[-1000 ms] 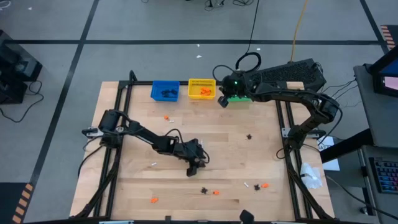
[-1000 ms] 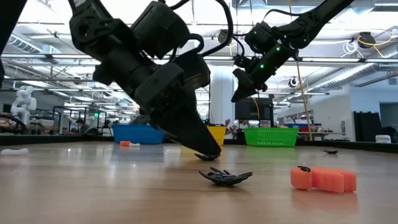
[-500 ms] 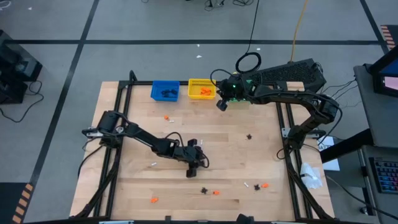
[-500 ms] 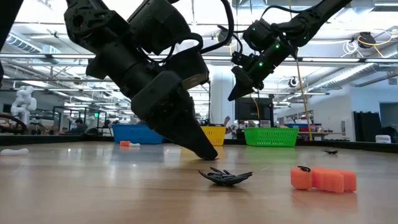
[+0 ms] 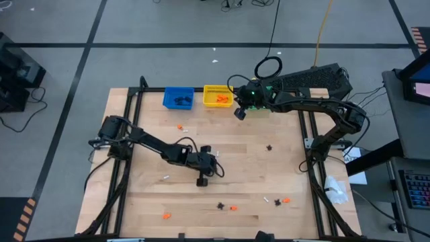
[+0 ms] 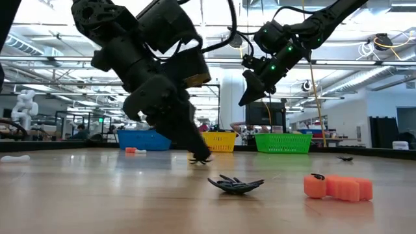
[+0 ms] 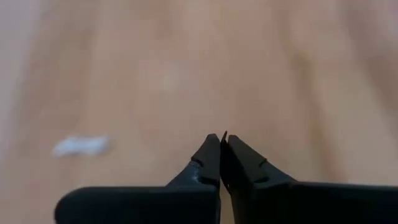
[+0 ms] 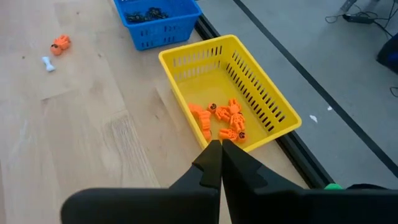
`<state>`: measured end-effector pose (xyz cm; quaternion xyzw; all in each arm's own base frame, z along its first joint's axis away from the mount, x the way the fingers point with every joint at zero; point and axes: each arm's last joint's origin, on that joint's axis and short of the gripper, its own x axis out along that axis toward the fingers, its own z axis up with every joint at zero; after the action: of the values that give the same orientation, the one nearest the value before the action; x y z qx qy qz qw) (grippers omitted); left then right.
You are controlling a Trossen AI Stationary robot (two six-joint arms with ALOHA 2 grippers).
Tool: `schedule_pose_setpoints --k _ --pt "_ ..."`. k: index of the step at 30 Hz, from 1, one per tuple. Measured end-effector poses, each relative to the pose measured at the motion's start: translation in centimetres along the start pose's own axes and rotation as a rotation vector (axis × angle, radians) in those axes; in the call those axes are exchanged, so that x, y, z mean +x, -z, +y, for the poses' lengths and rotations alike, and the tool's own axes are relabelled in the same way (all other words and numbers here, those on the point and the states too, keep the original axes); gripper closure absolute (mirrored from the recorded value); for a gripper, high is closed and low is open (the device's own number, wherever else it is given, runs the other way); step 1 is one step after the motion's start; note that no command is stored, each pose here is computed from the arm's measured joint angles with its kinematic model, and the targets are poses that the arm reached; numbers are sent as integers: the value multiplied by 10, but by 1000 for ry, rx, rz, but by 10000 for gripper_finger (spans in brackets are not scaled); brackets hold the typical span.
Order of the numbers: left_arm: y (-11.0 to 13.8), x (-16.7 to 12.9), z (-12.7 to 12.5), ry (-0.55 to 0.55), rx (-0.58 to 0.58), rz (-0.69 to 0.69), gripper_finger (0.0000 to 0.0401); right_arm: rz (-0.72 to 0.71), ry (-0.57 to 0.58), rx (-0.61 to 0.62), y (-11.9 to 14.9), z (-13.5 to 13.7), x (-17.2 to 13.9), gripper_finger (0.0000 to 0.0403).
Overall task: Sort Halloween decoration
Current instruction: Put the black spider toy into the blue bin
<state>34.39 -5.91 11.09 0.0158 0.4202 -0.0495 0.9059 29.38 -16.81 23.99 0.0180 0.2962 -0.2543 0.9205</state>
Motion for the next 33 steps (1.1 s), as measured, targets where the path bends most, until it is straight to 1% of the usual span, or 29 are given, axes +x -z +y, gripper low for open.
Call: schedule_pose_setpoints --k 3,6,10,14,18,21,24,27,33 --pt "-3 -17 14 -77 0 30 397 -3 1 -14 0 0 0 403" --pt "-7 -38 33 -182 -35 60 398 -13 3 -16 -1 0 0 403" --pt "-9 -72 68 -329 -117 86 398 -31 5 -29 -3 -1 0 403" --pt "-8 -104 111 -435 -239 77 399 -32 5 -33 -3 -1 0 403" --pt "10 -128 160 -558 -365 122 399 -32 5 -22 -3 -1 0 403" --pt "29 -143 196 -642 -452 159 399 -32 5 -19 -3 -1 0 403" --pt "46 -153 226 -715 -521 178 399 -32 5 -18 -3 -1 0 403" --pt "61 -159 246 -757 -553 205 399 -32 5 -18 -3 -1 0 403" --pt "89 -151 269 -746 -582 303 399 -32 4 -18 -3 -1 0 403"
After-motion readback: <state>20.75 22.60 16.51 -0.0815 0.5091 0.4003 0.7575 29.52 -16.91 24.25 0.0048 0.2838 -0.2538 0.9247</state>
